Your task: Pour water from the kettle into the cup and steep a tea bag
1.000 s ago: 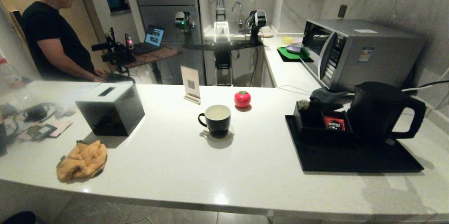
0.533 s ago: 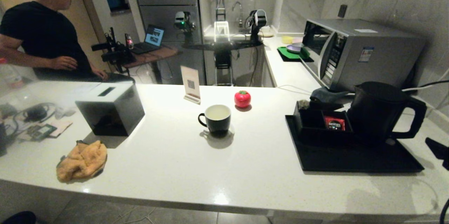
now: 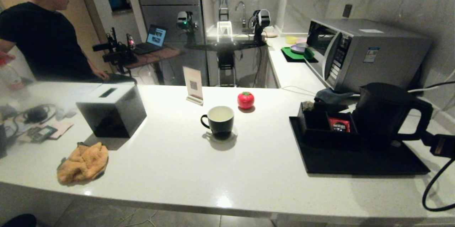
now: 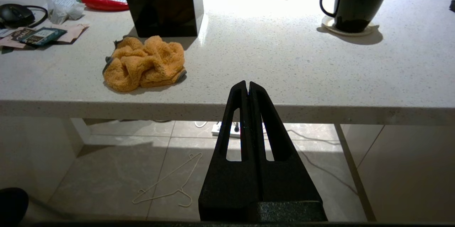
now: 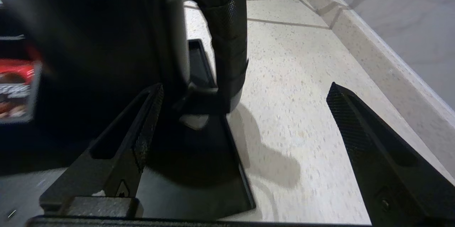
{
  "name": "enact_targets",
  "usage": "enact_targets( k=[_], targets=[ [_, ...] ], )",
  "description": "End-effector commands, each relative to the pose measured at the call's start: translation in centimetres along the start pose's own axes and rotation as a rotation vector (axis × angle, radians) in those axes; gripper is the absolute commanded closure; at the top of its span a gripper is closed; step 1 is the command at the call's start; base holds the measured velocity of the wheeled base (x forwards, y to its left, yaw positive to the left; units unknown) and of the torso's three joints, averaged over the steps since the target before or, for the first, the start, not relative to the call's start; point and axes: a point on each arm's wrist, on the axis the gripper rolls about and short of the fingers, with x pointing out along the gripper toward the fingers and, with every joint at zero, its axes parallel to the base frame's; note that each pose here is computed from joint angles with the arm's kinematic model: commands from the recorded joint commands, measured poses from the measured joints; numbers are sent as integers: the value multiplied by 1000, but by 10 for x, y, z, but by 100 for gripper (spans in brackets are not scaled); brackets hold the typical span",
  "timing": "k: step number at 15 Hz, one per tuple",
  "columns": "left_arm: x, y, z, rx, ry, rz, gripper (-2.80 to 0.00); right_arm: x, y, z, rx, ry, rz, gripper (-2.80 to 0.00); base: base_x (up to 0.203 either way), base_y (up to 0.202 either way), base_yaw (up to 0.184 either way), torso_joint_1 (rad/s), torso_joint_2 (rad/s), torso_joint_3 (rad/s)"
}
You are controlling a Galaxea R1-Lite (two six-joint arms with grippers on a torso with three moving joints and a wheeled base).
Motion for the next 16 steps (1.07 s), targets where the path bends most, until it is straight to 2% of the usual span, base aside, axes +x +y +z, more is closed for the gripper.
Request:
enact_targets(
  k=[1,5,8,14,16],
  targets=[
    [0,0,0,0,-1,0,0,13,0,-9,1,21,3,-280,0,0,0,0,0,0],
    [0,0,0,0,2,0,0,22,0,-13,1,7,-1,-280,0,0,0,0,0,0],
    [0,0,0,0,0,0,0,32,-2,-10,-3,-49,-7,-280,0,0,0,0,0,0],
    [0,0,0,0,1,0,0,46,-3,-16,-7,-72,-17,-280,0,0,0,0,0,0],
    [0,0,0,0,2,0,0,54,-4,-16,-6,-78,-64,-280,0,0,0,0,0,0]
  ],
)
